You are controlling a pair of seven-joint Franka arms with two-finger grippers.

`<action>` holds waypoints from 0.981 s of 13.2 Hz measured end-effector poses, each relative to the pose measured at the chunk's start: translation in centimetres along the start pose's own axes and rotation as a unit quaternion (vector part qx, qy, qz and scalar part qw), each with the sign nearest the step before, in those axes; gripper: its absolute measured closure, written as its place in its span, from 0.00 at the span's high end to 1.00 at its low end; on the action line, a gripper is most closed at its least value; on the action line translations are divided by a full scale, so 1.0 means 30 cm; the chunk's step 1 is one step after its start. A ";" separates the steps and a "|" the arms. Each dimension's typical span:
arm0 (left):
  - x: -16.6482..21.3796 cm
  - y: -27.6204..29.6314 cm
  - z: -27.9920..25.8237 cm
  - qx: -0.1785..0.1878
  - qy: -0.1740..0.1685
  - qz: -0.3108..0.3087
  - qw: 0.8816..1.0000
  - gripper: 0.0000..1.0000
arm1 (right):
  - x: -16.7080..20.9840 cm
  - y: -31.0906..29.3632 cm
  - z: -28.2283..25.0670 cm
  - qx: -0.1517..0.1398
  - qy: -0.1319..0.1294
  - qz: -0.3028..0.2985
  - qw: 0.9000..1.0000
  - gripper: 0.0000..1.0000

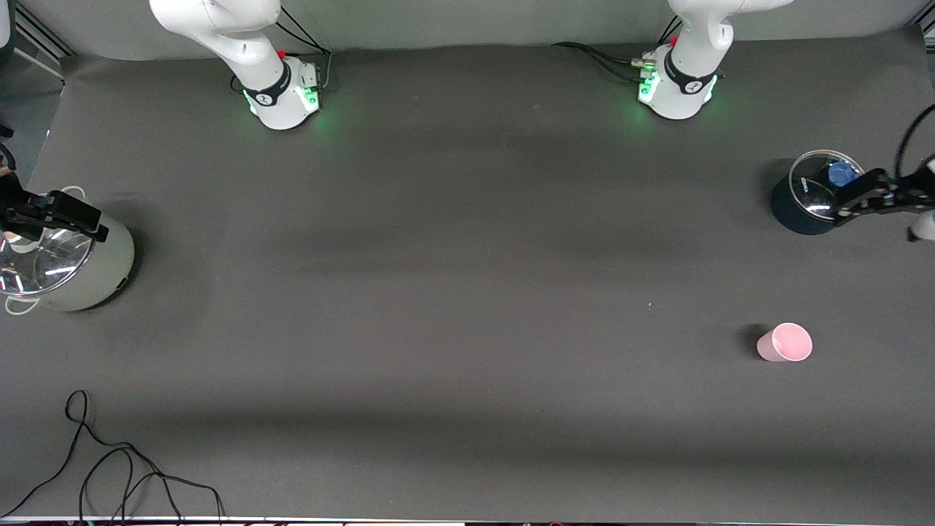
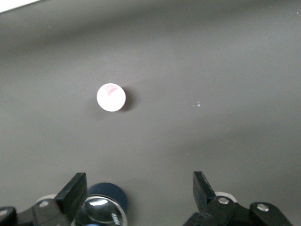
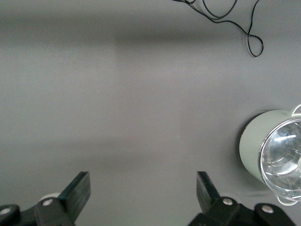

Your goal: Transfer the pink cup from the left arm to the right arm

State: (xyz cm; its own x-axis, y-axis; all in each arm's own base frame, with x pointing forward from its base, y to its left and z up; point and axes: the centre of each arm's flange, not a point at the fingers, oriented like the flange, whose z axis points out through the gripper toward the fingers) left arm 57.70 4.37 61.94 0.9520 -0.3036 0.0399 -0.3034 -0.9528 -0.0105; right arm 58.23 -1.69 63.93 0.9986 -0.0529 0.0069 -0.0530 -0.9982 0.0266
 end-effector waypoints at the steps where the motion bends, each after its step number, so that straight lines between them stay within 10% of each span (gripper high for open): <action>1: -0.019 -0.066 0.005 0.002 0.003 0.020 1.000 1.00 | 0.000 0.000 0.000 0.000 0.000 0.000 1.000 1.00; 6: -0.128 -0.432 0.130 -0.032 0.033 0.139 0.989 1.00 | 0.005 -0.004 0.012 0.000 -0.004 -0.001 1.000 1.00; 13: -0.370 -0.929 0.591 -0.151 0.156 0.296 0.930 1.00 | 0.028 -0.008 0.059 0.001 -0.016 -0.001 1.000 1.00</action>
State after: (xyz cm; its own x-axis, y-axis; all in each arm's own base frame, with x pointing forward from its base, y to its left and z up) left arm 56.31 34.25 44.07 0.5704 -0.7150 0.4042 -0.8133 -0.5605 0.1562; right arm 59.11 -1.54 62.15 0.9984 -0.0509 -0.0245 -0.0503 -0.9984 0.0242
